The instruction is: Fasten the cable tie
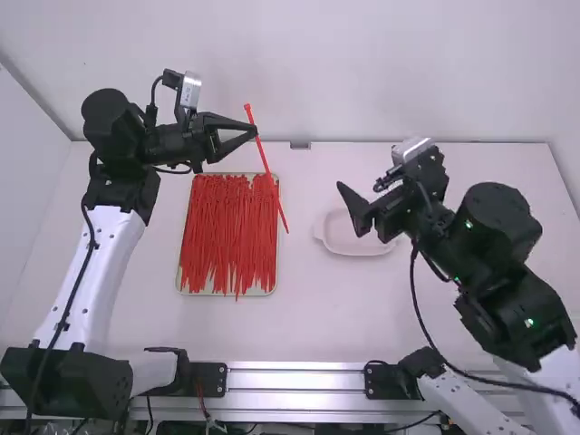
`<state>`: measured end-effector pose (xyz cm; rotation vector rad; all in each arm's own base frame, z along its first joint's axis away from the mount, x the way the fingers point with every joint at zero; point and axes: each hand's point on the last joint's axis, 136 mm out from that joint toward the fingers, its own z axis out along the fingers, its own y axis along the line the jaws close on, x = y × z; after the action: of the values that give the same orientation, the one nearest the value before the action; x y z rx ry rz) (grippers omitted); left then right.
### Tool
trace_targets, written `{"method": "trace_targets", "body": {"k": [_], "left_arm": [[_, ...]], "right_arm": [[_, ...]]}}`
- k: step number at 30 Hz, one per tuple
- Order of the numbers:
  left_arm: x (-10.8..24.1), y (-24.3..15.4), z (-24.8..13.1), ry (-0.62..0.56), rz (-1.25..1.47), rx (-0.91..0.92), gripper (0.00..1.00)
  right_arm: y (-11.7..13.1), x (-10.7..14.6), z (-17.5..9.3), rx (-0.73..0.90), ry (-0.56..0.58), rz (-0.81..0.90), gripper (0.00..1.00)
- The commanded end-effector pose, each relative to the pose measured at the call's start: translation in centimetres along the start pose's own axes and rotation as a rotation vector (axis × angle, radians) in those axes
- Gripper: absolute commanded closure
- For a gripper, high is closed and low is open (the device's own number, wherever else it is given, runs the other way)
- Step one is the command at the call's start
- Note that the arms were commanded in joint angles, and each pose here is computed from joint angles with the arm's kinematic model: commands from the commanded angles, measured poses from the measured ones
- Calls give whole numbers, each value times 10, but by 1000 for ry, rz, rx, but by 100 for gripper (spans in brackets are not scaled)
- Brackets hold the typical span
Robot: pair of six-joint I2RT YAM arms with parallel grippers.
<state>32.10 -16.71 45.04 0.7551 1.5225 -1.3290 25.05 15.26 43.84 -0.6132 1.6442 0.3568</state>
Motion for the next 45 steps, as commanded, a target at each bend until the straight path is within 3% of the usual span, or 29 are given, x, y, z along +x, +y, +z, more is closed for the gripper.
{"method": "trace_targets", "body": {"k": [1,13,27,33,45], "left_arm": [[-6,-7,-1,2,38,16,99],[1,0,0,4,43,8,99],[17,-16,4,58,141,119,99],[25,-25,20,73,165,170,99],[41,-2,45,92,125,207,99]], "right_arm": [[6,-12,0,-78,-34,7,0],[-11,16,37,-310,33,109,0],[11,39,43,-838,-56,137,0],[10,56,54,-896,-34,199,0],[54,81,47,-1056,-49,156,3]]}}
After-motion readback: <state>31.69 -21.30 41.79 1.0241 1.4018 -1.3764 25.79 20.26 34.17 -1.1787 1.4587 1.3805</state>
